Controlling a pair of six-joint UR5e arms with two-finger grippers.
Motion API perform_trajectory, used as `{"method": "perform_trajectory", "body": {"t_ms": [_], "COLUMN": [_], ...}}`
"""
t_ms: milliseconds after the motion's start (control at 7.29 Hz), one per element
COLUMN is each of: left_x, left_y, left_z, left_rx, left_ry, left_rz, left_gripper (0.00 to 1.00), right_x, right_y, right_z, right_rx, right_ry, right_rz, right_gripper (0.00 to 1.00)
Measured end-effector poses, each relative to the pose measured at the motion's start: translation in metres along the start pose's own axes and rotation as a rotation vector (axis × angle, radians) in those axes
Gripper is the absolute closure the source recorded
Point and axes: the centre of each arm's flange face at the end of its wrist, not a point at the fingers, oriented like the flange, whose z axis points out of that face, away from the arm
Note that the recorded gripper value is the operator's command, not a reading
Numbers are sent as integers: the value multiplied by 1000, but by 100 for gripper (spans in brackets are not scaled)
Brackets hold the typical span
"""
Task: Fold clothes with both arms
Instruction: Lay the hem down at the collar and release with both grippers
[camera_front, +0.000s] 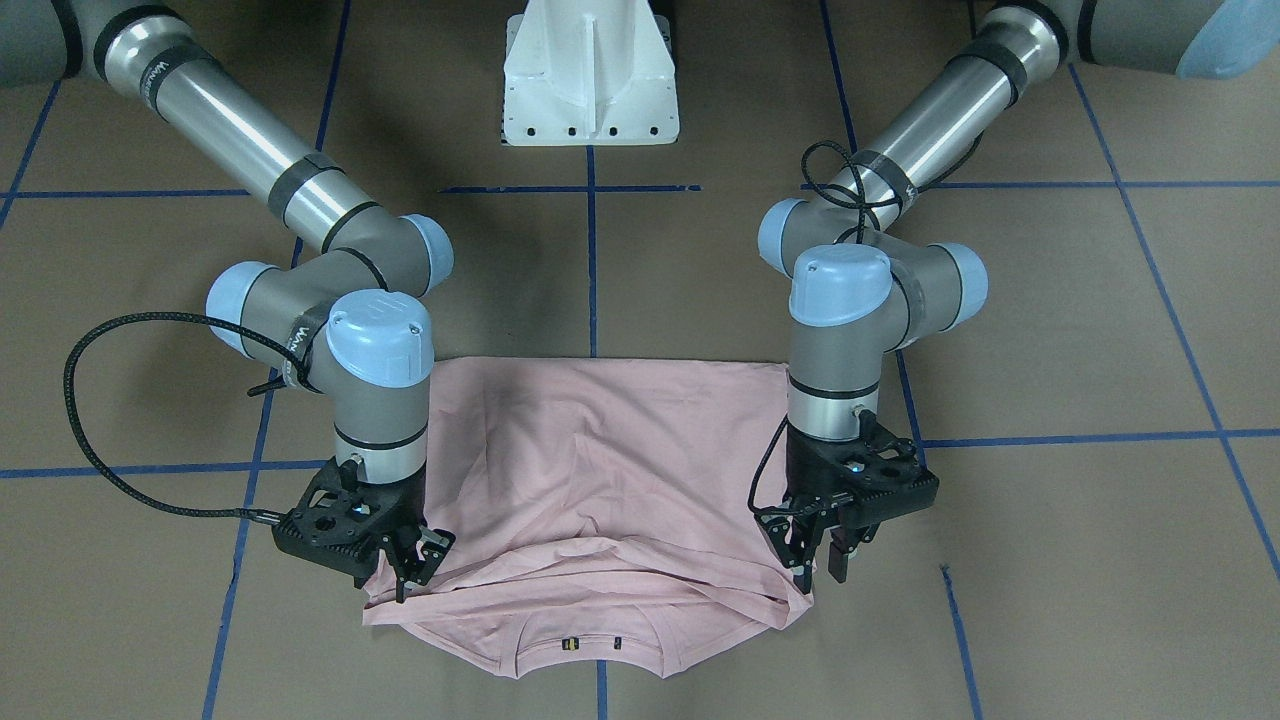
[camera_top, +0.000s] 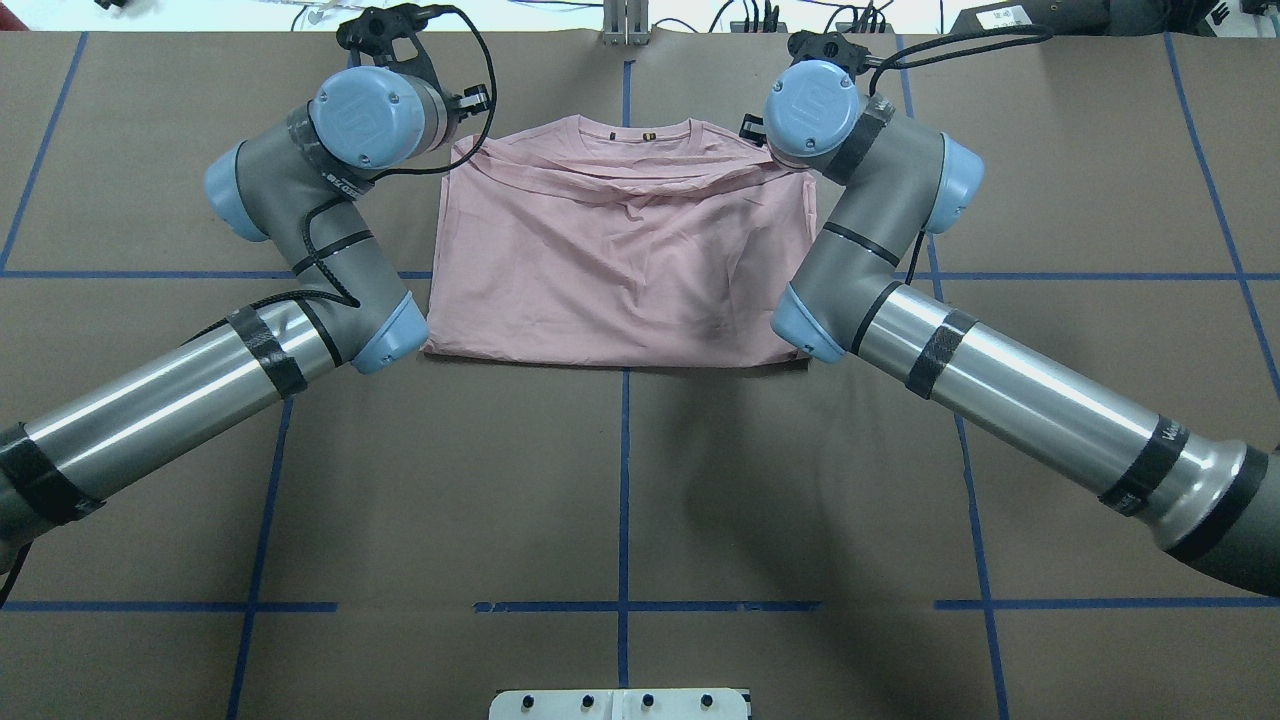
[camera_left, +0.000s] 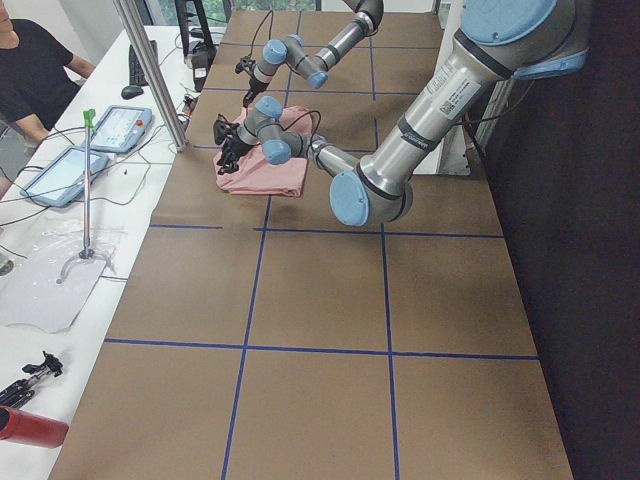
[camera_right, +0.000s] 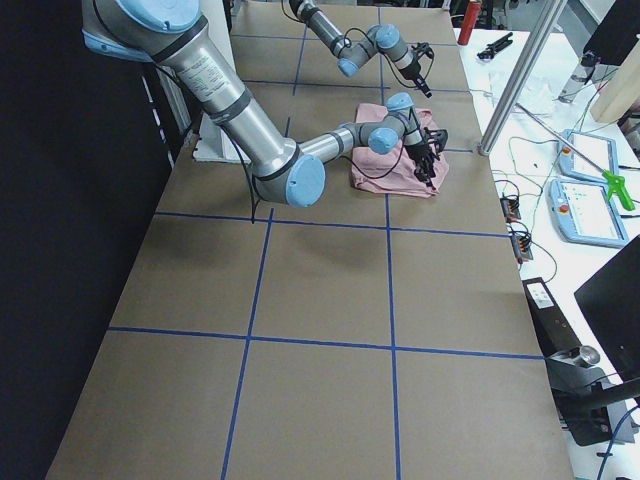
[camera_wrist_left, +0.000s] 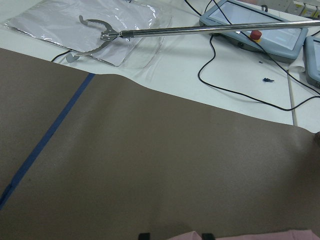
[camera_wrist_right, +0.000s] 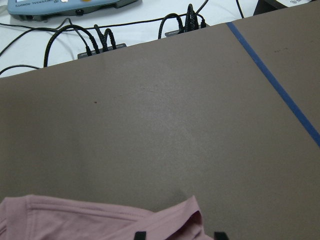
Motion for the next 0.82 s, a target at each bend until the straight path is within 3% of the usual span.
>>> {"method": "perform_trajectory", "body": {"t_ms": [137,411,823], "left_x": [-1,-31,-45], "left_y": [-1,3,3], "left_z": [-7,-37,-58], "left_rx": [-14,-74,-83], "left_ry": [40,109,144], "left_rz": [-8,-18,-26], "left_gripper": [52,52,50], "right_x": [3,51,131], "right_y": [-4,33,140], "right_z": [-15,-56,-99], "right_rx": [-31,-135,-260], "right_ry": [-43,-139,-156], "right_rz": [11,24,142], "right_gripper": [25,23,23]}}
